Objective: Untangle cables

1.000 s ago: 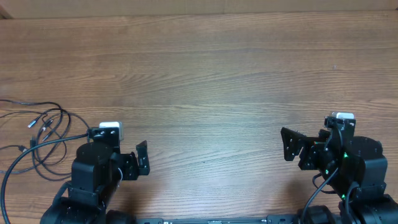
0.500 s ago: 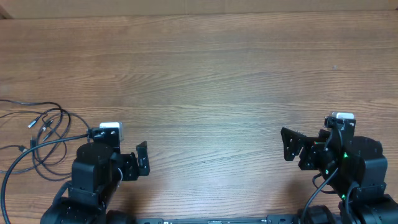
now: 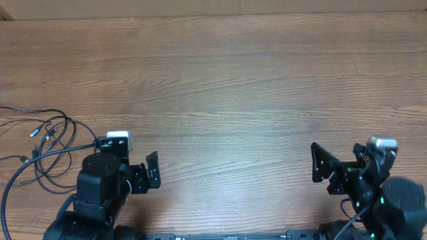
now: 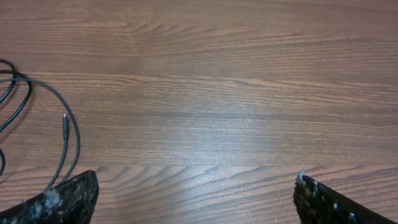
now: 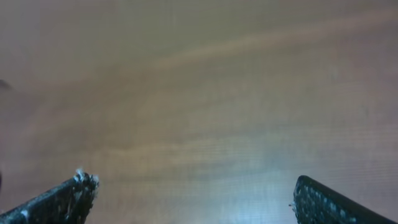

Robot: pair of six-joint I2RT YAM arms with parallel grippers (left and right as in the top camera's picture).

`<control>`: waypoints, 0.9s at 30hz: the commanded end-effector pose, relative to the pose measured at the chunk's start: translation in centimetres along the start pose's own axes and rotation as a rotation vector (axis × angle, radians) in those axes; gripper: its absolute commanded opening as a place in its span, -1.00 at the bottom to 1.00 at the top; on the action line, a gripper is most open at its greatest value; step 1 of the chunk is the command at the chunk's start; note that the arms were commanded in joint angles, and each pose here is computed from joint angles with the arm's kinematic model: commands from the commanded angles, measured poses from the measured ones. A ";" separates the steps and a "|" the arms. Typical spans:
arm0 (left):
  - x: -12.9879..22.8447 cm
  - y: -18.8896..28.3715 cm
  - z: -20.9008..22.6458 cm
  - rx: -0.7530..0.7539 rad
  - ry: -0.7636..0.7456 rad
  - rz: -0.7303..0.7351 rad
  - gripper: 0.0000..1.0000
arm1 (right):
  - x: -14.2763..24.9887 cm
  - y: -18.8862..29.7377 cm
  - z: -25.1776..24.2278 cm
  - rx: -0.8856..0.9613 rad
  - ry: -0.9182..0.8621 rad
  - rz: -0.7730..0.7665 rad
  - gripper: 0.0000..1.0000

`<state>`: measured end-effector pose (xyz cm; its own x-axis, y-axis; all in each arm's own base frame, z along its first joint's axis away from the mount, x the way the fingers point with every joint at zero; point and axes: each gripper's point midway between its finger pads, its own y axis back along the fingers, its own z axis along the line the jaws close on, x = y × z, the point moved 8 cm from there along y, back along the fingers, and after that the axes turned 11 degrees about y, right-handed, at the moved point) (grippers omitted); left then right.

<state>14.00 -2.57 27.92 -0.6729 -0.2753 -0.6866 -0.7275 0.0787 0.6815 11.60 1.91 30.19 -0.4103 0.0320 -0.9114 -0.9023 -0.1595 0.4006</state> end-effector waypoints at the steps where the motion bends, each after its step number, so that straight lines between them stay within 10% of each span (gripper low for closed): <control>1: 0.2 -0.3 0.2 -0.016 0.010 0.008 0.99 | 1.6 -0.4 -0.4 0.022 0.009 -0.073 1.00; 27: 0.2 -0.3 0.2 -0.016 0.010 0.008 0.99 | 4.6 -5.9 -0.2 -0.093 0.044 -0.561 1.00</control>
<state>14.03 -2.57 27.72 -0.6774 -0.2742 -0.6826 -0.7230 0.0772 0.6865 14.69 2.93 24.53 0.1288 0.1003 -0.9866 -0.9608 -0.2337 -0.1492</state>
